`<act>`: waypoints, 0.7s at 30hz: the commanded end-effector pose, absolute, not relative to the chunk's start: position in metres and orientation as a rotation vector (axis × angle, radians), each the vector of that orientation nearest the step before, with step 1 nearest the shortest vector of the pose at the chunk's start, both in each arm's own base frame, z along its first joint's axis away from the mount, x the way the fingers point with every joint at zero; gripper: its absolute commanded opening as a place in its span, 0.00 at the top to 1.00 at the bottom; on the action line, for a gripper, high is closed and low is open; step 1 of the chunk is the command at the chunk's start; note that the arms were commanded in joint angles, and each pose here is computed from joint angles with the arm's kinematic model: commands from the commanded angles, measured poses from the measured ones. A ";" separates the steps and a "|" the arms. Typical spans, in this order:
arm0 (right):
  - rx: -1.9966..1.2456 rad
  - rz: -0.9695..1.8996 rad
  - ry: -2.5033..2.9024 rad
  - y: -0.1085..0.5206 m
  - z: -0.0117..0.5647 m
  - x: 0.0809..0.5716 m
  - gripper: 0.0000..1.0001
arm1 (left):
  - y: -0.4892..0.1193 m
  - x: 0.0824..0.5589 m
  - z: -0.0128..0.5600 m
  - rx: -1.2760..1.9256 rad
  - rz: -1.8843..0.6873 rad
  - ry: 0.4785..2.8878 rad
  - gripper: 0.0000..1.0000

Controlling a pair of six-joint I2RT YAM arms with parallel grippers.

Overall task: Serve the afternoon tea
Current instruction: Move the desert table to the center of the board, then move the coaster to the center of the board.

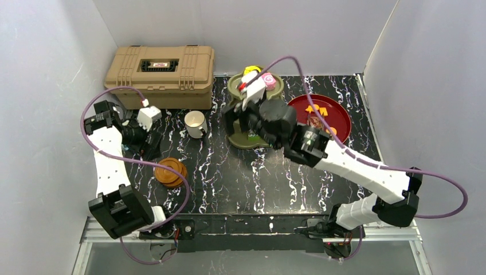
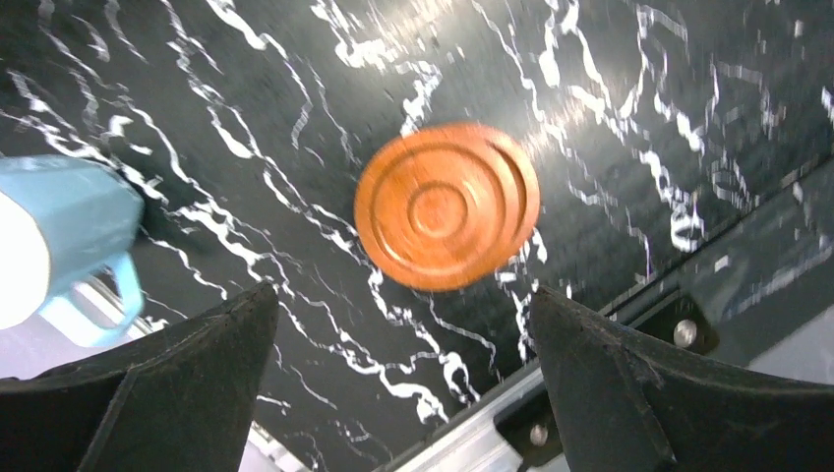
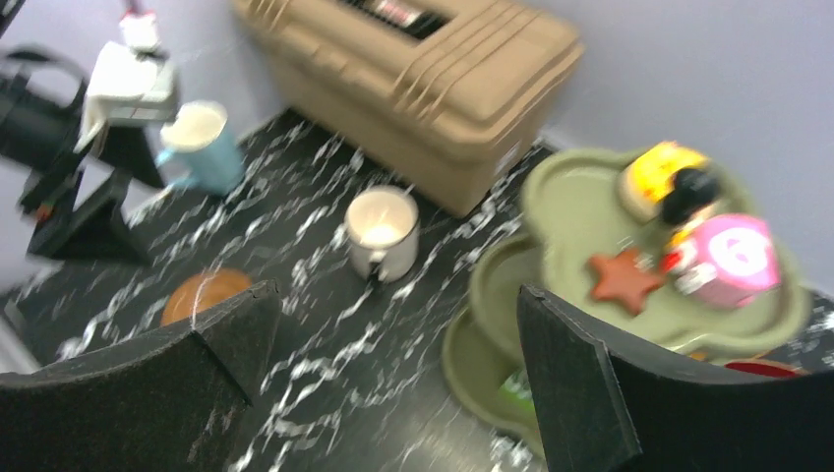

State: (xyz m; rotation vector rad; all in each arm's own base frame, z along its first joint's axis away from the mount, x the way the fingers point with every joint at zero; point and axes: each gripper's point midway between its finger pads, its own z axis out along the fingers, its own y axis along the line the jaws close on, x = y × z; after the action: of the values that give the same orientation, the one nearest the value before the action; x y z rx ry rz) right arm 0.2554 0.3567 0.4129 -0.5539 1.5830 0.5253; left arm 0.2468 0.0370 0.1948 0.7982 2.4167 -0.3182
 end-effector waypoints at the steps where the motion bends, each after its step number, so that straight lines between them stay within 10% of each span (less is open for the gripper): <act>1: -0.703 0.590 1.716 0.386 0.335 0.209 0.02 | 0.033 0.201 0.178 1.072 -0.482 2.426 0.02; 21: -0.842 0.644 1.940 0.406 0.174 0.164 0.02 | 0.087 0.205 0.066 1.462 -0.232 2.430 0.10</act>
State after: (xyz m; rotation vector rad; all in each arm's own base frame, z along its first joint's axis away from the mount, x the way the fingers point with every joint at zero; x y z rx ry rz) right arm 0.1621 0.4000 0.1588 -0.9226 1.9763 0.5742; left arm 0.1965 0.0782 0.0819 1.3783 2.4706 -0.3190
